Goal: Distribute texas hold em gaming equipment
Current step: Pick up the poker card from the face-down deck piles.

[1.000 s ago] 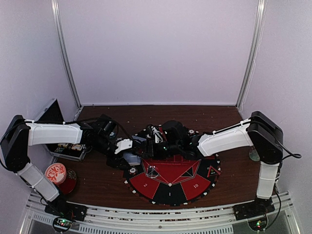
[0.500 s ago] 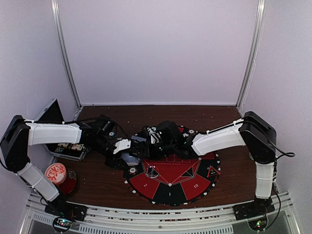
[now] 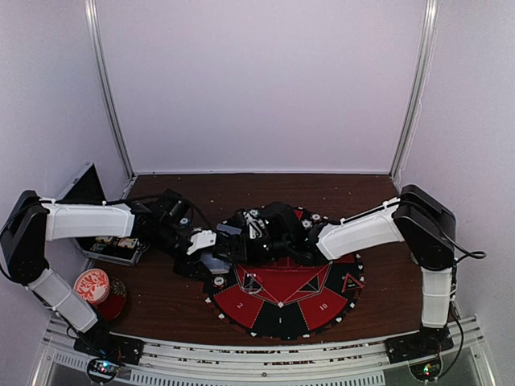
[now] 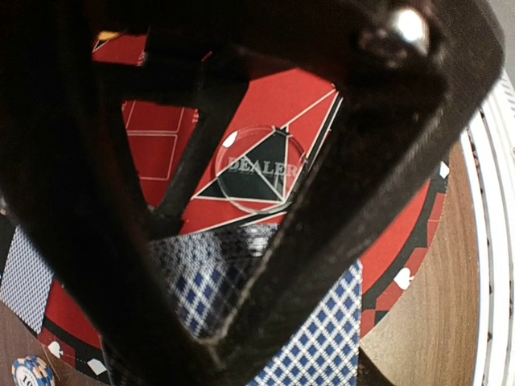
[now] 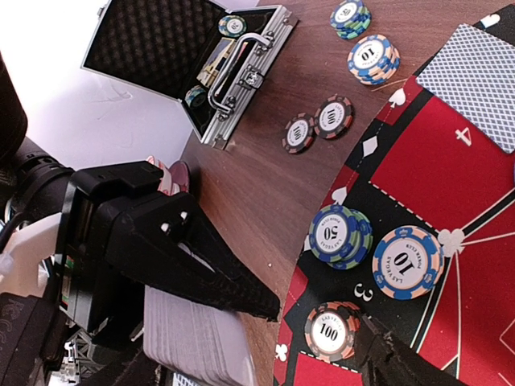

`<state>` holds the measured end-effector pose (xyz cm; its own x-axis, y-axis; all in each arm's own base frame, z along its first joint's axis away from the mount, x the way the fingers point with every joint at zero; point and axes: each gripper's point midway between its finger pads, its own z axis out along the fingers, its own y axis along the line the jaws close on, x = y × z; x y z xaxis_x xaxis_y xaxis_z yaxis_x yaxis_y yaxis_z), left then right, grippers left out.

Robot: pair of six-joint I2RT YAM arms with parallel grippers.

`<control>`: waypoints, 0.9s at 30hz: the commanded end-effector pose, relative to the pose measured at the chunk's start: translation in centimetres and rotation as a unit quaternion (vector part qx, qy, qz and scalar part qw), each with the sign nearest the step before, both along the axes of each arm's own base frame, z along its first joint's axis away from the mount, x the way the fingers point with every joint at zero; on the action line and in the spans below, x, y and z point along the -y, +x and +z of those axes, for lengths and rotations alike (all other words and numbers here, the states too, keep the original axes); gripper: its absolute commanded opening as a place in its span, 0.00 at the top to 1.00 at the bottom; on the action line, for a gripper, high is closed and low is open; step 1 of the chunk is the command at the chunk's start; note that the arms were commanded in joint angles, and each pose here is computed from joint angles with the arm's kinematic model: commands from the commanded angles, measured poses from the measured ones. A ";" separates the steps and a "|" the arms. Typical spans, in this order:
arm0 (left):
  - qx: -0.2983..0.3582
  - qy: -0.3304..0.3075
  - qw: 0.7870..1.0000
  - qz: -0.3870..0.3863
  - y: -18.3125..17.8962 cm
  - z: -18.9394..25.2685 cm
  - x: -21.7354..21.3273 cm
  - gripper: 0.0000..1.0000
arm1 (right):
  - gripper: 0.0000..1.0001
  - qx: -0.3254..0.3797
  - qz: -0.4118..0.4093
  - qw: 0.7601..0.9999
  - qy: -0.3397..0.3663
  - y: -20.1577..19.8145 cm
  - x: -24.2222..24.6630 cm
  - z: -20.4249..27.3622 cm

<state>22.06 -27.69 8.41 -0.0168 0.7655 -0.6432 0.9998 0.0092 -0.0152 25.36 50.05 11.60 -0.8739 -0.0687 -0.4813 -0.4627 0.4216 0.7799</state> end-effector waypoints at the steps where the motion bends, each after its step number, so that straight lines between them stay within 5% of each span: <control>1: 0.010 -0.026 0.999 -0.017 -0.3 1.2 1.0 0.57 | 0.21 0.027 0.024 0.998 0.057 -1.2 -0.9 2.8; 16: 0.008 -0.027 0.999 -0.019 -0.4 1.3 1.1 0.57 | 0.21 -0.014 0.052 0.996 0.077 -2.0 -2.6 0.3; 27: 0.008 -0.027 0.999 -0.018 -0.4 1.2 1.0 0.57 | 0.35 -0.025 -0.045 0.998 -0.033 1.1 1.4 -4.0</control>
<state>21.59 -27.92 8.56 -0.0086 0.7631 -0.6462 0.9998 -0.0051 -0.0194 24.67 51.29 10.00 -0.8874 -0.0544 -0.4578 -0.4436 0.3710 0.8158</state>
